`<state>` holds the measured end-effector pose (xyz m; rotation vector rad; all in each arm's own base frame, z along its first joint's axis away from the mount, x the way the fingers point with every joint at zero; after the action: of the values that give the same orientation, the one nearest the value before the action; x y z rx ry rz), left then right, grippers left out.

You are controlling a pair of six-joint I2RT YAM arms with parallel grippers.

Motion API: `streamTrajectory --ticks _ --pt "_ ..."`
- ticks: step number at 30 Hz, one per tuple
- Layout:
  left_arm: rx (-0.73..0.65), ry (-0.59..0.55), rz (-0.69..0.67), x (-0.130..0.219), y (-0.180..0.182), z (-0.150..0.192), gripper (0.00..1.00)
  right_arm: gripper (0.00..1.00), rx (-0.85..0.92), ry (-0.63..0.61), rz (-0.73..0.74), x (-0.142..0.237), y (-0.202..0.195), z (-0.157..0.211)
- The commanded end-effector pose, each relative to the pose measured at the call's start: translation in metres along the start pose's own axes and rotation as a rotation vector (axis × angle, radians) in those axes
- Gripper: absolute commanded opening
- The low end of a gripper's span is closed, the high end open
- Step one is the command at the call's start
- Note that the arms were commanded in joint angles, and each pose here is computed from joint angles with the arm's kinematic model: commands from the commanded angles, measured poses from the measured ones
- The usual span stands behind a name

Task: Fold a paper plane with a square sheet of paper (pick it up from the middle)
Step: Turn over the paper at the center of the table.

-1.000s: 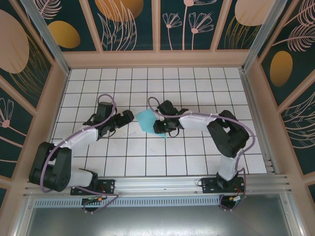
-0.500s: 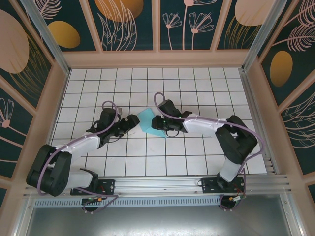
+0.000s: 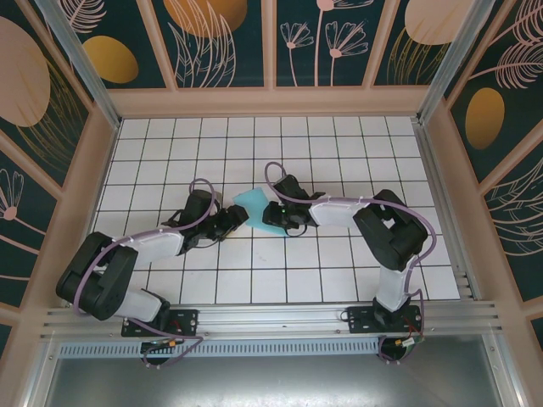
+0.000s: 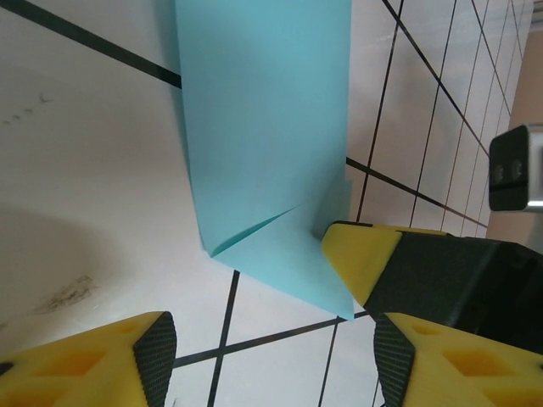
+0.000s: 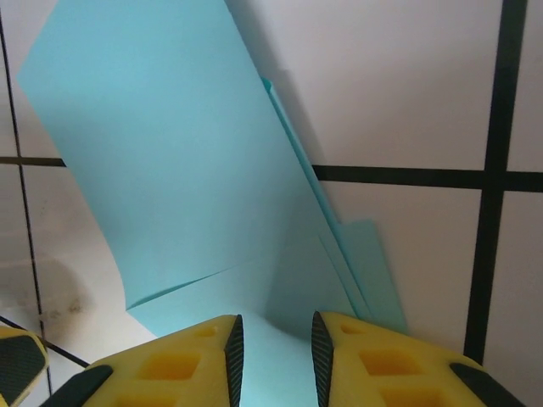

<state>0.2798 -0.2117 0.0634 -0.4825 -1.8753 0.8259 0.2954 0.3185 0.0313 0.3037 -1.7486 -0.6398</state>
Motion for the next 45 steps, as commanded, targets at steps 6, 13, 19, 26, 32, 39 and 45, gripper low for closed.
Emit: streamTrajectory --ticks 6,13,19,26,32,39,45 --pt "0.017 0.022 0.032 -0.013 -0.012 -0.004 0.53 0.3 -0.119 0.083 -0.137 0.003 -0.015 0.009" --pt "0.038 0.048 0.019 -0.023 -0.009 -0.003 0.47 0.3 -0.161 0.101 -0.178 0.007 -0.025 0.012" --pt "0.05 0.063 0.025 -0.031 -0.01 -0.003 0.42 0.3 -0.178 0.11 -0.19 0.007 -0.031 0.015" --pt "0.069 0.08 0.011 -0.039 -0.006 -0.003 0.41 0.29 -0.18 0.106 -0.193 0.008 -0.032 0.015" --pt "0.082 0.083 0.002 -0.041 -0.004 -0.003 0.44 0.29 -0.177 0.106 -0.195 0.009 -0.032 0.014" --pt "0.074 0.087 0.08 -0.045 -0.019 -0.007 0.37 0.31 -0.163 0.105 -0.21 0.01 -0.03 0.014" --pt "0.066 0.099 0.113 -0.048 -0.025 -0.008 0.3 0.36 -0.104 0.08 -0.238 0.015 -0.023 0.011"
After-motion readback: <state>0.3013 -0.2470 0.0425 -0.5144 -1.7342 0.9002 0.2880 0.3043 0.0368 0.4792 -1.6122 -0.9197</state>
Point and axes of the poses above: each hand's point on the last joint's axis, 136 mm out from that joint toward the fingers, its own x axis back along the fingers, its own y axis along the line the jaws close on, z = x × y, the point moved 1 cm from there along x, back along the fingers, and after that the axes turned 11 degrees about -x, right-handed, at the moved point
